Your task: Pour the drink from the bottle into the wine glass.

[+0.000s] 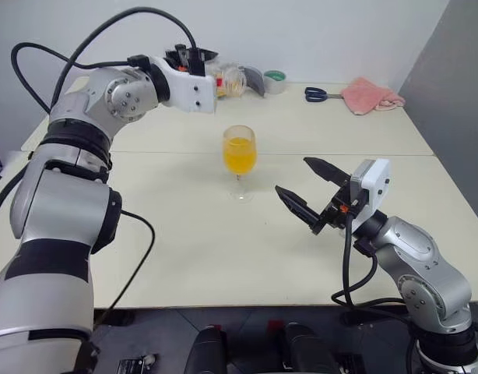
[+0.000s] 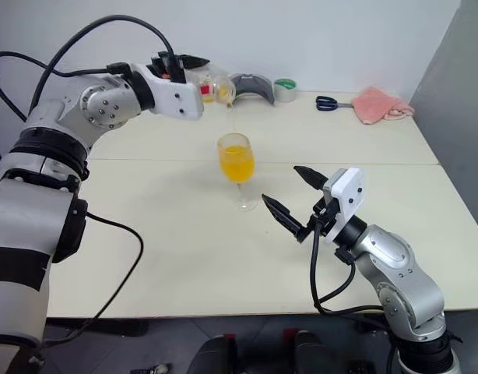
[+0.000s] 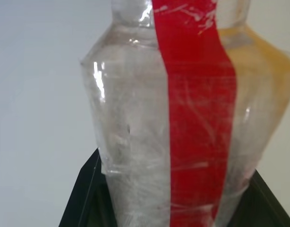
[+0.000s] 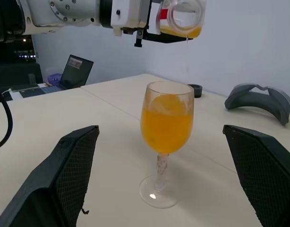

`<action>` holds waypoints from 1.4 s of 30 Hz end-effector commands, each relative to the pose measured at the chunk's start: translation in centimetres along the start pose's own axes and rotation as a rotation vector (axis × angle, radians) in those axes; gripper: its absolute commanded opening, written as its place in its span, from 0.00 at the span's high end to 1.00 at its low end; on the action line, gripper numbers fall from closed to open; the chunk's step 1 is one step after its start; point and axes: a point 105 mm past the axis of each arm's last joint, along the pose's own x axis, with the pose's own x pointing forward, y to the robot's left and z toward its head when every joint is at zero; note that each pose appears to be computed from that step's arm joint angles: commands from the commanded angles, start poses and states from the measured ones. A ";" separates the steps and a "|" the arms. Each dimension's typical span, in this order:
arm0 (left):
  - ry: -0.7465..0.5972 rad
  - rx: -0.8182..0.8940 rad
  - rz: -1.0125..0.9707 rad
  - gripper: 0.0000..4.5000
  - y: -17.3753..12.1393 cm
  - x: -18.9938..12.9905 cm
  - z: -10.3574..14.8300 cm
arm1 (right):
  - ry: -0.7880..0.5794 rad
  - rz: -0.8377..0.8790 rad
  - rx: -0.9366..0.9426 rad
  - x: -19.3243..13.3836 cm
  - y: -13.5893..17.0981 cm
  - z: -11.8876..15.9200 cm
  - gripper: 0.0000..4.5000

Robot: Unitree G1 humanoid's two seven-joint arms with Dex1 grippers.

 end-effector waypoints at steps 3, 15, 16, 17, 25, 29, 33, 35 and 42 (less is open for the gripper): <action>-0.038 -0.169 0.107 0.61 2.5 -0.6 0.1 | -0.037 0.017 -0.037 0.0 0.2 1.4 0.00; 0.038 -0.769 0.378 0.61 2.5 -2.9 -4.8 | -0.032 0.059 -0.034 -0.2 0.8 1.5 0.00; 0.061 -0.837 0.411 0.61 1.9 -3.2 -5.6 | -0.026 0.067 -0.036 -0.4 0.9 1.5 0.00; 0.094 -0.903 0.447 0.61 0.9 -3.7 -6.5 | -0.018 0.076 -0.036 -0.6 1.1 1.4 0.00; 0.338 -1.340 0.614 0.61 -9.7 -6.4 -9.7 | 0.042 0.139 -0.015 -2.0 2.4 0.6 0.00; 0.382 -1.394 0.618 0.61 -12.3 -7.3 -9.0 | 0.049 0.147 -0.007 -2.2 2.5 0.4 0.00; 0.423 -1.434 0.607 0.61 -14.3 -8.2 -8.9 | 0.050 0.146 -0.005 -2.1 2.4 0.3 0.00; 0.433 -1.422 0.598 0.61 -14.8 -8.5 -8.9 | 0.050 0.145 -0.003 -2.0 2.3 0.3 0.00; 0.452 -1.396 0.572 0.61 -15.8 -8.8 -8.9 | 0.048 0.137 0.002 -1.8 2.3 0.3 0.00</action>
